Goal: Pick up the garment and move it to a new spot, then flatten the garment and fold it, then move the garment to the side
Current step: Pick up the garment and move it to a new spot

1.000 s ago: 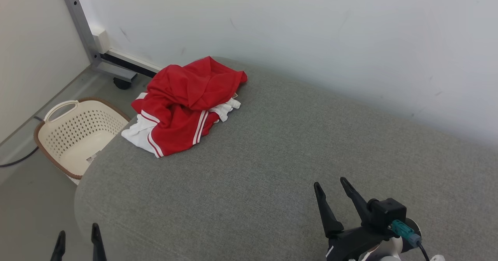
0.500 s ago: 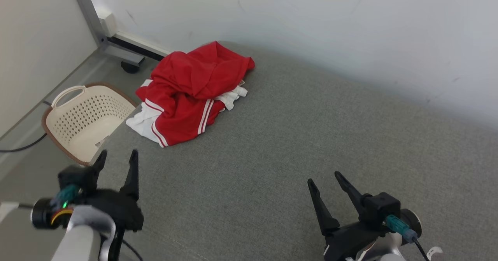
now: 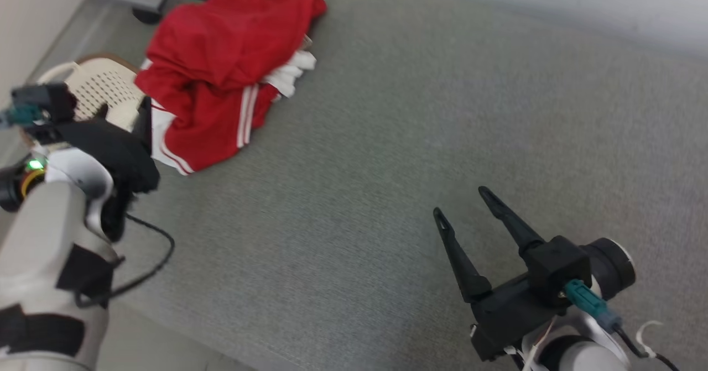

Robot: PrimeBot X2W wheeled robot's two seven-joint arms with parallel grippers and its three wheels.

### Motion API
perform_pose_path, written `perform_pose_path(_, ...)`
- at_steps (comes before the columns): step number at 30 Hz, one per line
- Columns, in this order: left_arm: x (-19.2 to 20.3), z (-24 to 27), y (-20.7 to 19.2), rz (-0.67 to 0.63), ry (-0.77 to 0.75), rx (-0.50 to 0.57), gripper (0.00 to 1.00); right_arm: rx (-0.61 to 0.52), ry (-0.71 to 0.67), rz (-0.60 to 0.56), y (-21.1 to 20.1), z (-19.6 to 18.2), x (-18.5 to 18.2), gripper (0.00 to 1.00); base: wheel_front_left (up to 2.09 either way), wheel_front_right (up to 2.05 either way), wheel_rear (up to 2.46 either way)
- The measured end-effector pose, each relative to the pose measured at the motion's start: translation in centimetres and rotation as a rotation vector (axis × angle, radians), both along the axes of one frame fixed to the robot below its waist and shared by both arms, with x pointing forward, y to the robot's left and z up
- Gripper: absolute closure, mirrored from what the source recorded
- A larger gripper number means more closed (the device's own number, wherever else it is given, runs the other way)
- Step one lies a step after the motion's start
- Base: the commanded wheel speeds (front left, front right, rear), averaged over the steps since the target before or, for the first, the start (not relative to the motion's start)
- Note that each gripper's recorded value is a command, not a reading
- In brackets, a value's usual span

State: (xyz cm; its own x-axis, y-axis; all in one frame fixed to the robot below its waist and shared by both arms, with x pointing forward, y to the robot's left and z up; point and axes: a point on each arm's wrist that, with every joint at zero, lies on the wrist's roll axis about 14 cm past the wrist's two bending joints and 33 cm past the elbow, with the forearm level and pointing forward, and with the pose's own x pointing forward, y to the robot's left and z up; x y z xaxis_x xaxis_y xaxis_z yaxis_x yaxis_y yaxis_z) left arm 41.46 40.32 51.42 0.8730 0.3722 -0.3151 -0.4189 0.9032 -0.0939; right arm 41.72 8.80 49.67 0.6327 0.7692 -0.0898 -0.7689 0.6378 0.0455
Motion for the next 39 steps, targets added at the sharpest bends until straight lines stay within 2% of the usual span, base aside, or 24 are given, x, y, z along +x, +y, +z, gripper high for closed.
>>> perform_pose_path(5,2.3,-4.1,0.3,0.026,0.13,-0.079,0.0,-0.037,0.078,-0.064,-2.9,-3.0,0.9,0.0,0.0,0.0,0.0)
perform_pose_path(7,2.7,-5.7,0.8,0.044,0.194,-0.069,0.0,-0.047,0.104,-0.087,-3.8,-4.1,1.2,0.0,0.0,0.0,0.0)
perform_pose_path(12,5.1,-8.5,0.0,0.059,0.214,-0.082,0.0,-0.059,0.155,-0.133,-5.6,-6.2,1.8,0.0,0.0,0.0,0.0)
perform_pose_path(16,5.4,-11.2,-0.5,0.074,0.271,-0.097,0.0,-0.07,0.185,-0.157,-6.6,-7.4,1.9,0.0,0.0,0.0,0.0)
perform_pose_path(17,5.5,-11.5,-0.6,0.074,0.276,-0.093,0.52,-0.072,0.19,-0.163,-6.8,-7.6,1.8,0.0,0.0,0.0,0.0)
perform_pose_path(18,5.6,-11.7,-0.5,0.078,0.275,-0.087,0.78,-0.074,0.193,-0.169,-7.0,-7.7,1.8,0.0,0.0,0.0,0.0)
perform_pose_path(19,5.7,-11.8,-0.4,0.08,0.274,-0.079,1.0,-0.075,0.194,-0.175,-7.2,-7.7,1.8,0.0,0.0,0.0,0.0)
perform_pose_path(24,5.8,-10.6,0.0,0.067,0.247,-0.033,1.0,-0.067,0.189,-0.18,-7.3,-7.3,1.4,0.0,0.0,0.0,0.0)
perform_pose_path(29,6.1,-6.7,1.3,0.065,0.164,0.024,1.0,-0.032,0.159,-0.177,-6.7,-5.9,1.1,0.0,0.0,0.0,0.0)
perform_pose_path(33,6.0,-1.0,2.7,0.03,0.086,0.167,1.0,0.02,0.14,-0.201,-6.7,-4.5,0.2,0.0,0.0,0.0,0.0)
perform_pose_path(39,6.4,7.8,0.5,-0.065,-0.149,0.282,1.0,0.066,0.106,-0.266,-8.3,-2.6,-1.5,0.0,0.0,0.0,0.0)
